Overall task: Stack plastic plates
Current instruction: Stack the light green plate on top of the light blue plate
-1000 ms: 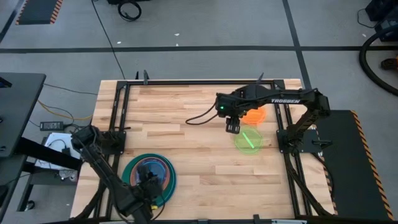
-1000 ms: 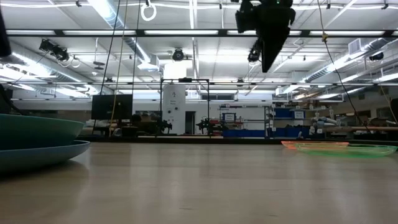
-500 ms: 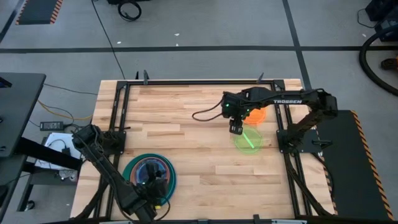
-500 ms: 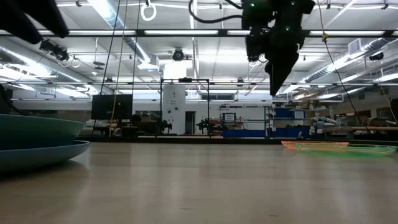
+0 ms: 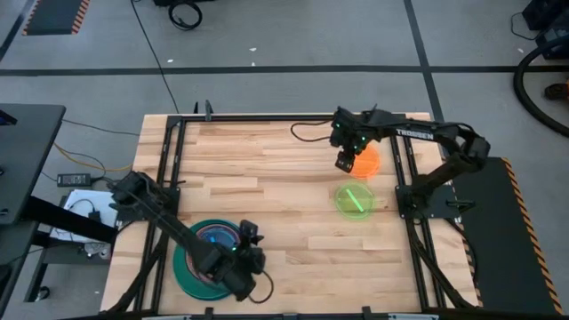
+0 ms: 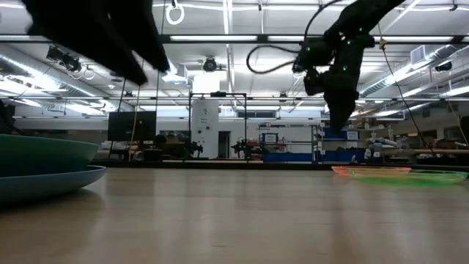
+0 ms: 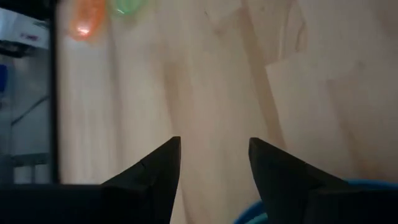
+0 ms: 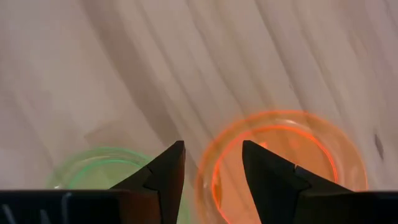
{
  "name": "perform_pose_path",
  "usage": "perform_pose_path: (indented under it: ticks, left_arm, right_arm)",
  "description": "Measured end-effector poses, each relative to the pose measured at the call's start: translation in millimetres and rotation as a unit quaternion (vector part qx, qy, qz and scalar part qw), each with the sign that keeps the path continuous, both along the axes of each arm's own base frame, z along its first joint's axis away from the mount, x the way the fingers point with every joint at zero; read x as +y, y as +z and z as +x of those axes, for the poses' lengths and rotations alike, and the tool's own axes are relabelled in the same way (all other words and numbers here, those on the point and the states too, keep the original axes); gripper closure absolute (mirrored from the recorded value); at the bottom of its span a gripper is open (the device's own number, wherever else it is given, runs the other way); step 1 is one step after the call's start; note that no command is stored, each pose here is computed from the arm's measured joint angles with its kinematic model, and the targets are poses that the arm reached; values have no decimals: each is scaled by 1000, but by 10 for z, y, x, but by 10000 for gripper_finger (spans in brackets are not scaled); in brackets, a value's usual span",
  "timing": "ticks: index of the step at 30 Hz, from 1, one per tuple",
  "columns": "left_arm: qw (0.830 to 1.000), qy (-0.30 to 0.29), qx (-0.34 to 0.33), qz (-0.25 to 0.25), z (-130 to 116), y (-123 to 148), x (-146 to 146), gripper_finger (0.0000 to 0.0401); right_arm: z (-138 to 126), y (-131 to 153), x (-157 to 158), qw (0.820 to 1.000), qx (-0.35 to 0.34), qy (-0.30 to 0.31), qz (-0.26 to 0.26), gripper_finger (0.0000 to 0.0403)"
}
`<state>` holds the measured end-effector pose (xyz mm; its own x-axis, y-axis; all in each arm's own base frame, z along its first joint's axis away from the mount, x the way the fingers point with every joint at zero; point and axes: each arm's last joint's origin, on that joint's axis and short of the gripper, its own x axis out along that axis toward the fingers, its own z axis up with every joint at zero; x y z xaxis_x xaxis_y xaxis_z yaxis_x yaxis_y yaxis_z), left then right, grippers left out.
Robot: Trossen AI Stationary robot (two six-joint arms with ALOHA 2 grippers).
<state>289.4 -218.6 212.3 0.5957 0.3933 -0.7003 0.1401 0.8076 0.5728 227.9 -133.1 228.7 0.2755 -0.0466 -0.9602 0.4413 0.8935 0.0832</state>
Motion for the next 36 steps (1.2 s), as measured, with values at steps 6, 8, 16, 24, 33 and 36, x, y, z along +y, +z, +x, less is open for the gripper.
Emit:
perform_pose_path:
  ticks: [6, 8, 16, 24, 33, 36]
  left_arm:
    - [999, -16, 20, -27, -13, -300, 171, 205]
    - [999, -18, 8, -41, -5, -337, 212, 205]
    - [992, -55, -53, -100, 11, -322, 411, 205]
    - [985, -71, -81, -137, -16, -406, 550, 205]
    - [983, -110, -74, -128, -71, -509, 547, 205]
    - [979, -133, -76, -135, -27, -490, 569, 205]
  right_arm:
    - [-36, -172, -62, 997, 60, -19, 41, 232]
    - [-18, -201, 17, 996, 79, -11, 51, 233]
    - [-12, -206, 267, 985, 110, 4, 130, 240]
    - [-210, -411, 401, 974, 138, -62, 166, 245]
    - [-611, -526, 604, 968, 110, -146, 173, 245]
    - [-707, -567, 650, 966, 101, -163, 173, 245]
